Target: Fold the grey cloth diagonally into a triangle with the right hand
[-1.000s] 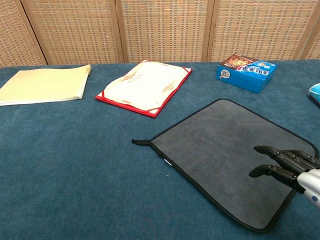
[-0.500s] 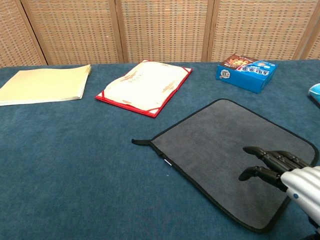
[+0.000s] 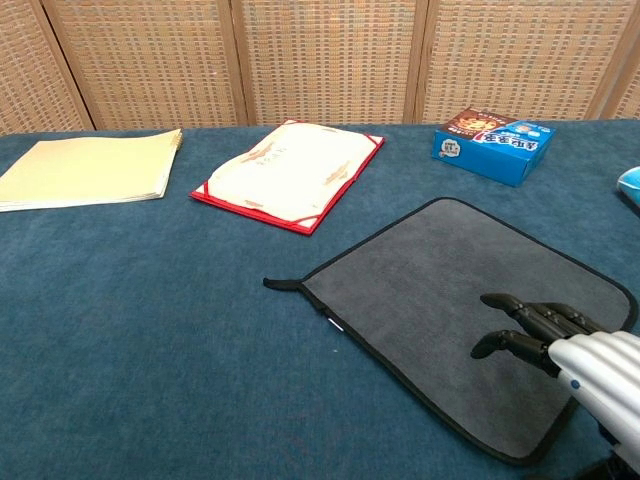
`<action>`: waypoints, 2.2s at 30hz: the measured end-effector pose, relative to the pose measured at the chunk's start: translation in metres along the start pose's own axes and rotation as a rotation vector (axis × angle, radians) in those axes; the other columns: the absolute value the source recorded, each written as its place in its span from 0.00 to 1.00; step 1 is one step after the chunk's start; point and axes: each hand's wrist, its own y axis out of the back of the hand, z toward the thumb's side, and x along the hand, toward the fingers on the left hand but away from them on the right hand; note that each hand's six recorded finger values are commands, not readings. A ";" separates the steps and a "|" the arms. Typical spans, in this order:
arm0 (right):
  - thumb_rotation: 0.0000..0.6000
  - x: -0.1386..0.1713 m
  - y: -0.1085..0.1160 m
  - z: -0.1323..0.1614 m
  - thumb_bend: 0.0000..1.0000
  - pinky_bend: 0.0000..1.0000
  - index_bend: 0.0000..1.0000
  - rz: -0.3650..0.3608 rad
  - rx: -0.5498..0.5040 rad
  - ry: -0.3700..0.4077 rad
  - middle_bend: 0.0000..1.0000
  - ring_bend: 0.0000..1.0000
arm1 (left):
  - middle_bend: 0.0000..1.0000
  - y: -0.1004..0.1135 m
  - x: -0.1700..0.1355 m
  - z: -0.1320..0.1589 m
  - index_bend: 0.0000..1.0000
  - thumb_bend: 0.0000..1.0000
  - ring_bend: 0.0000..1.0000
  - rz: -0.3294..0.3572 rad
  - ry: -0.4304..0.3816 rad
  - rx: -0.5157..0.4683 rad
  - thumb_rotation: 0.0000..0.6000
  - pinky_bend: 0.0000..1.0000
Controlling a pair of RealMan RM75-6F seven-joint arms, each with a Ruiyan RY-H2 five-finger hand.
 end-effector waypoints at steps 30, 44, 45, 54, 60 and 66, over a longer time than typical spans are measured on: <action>1.00 -0.010 -0.007 0.005 0.11 0.00 0.24 0.018 -0.035 -0.003 0.00 0.00 | 0.00 0.001 0.001 0.000 0.00 0.12 0.00 0.004 0.001 -0.001 1.00 0.00; 1.00 -0.018 -0.007 0.011 0.18 0.00 0.31 0.006 -0.030 0.010 0.00 0.00 | 0.00 0.001 0.001 0.000 0.00 0.12 0.00 0.005 0.001 -0.006 1.00 0.00; 1.00 -0.019 -0.007 0.011 0.19 0.00 0.31 0.004 -0.029 0.011 0.00 0.00 | 0.00 0.001 0.001 0.000 0.00 0.12 0.00 0.005 0.001 -0.006 1.00 0.00; 1.00 -0.020 -0.007 0.005 0.24 0.00 0.32 0.001 -0.007 -0.007 0.00 0.00 | 0.00 0.001 0.001 0.000 0.00 0.12 0.00 0.006 -0.002 -0.006 1.00 0.00; 1.00 -0.020 -0.008 0.001 0.25 0.00 0.32 0.005 0.002 -0.020 0.00 0.00 | 0.00 0.001 0.001 0.001 0.00 0.12 0.00 0.005 -0.005 -0.005 1.00 0.00; 1.00 -0.020 -0.006 -0.001 0.28 0.00 0.33 0.000 0.005 -0.024 0.00 0.00 | 0.00 0.001 0.001 0.001 0.00 0.12 0.00 0.006 -0.006 -0.007 1.00 0.00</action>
